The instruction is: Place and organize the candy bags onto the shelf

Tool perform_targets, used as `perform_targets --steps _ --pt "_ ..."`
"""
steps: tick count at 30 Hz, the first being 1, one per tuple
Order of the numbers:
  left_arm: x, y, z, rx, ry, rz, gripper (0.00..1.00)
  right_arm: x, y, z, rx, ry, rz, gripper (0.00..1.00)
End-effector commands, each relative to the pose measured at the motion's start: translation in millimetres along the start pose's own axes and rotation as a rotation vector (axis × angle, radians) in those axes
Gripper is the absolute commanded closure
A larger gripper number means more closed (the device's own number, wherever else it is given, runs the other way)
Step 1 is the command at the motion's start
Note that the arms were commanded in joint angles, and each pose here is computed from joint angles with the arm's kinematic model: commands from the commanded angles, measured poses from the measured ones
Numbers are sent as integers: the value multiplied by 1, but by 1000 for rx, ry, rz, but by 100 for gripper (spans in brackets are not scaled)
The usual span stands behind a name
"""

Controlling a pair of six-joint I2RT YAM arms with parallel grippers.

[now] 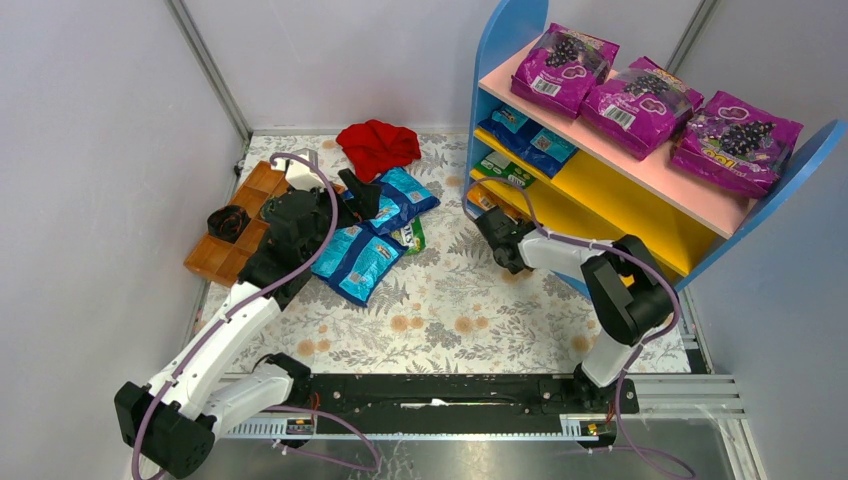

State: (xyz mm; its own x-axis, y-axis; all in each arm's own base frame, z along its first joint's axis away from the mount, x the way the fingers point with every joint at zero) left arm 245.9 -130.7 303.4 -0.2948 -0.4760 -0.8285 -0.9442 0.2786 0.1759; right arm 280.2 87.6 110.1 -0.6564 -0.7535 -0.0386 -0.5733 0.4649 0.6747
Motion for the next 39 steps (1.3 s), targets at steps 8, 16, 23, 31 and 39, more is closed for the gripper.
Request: perform_targets --steps 8,16,23,31,39 --pt "-12 2 -5 18 7 -67 1 -50 95 15 -151 -287 -267 26" --pt "-23 11 -7 12 16 -98 1 -115 129 33 -556 -628 -505 0" --pt "-35 22 -8 19 22 -150 1 -157 129 42 -621 -634 -500 0" --pt "-36 22 -7 19 18 -157 1 -201 134 54 -686 -635 -510 0" --pt "-32 18 -7 9 8 -141 1 -235 143 58 -769 -703 -580 0"
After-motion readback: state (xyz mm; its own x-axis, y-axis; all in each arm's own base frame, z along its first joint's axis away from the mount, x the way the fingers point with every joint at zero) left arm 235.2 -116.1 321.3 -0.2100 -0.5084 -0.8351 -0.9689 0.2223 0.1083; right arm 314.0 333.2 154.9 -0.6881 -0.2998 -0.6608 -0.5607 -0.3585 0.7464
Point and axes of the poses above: each gripper's point midway between its finger pads, its own y axis back along the fingers, its own z axis along the line the jaws close on, x = y × z, the point moved 8 cm from there along y, back along the fingers, and after that the axes turned 3 degrees about y, right-handed, at the moved point
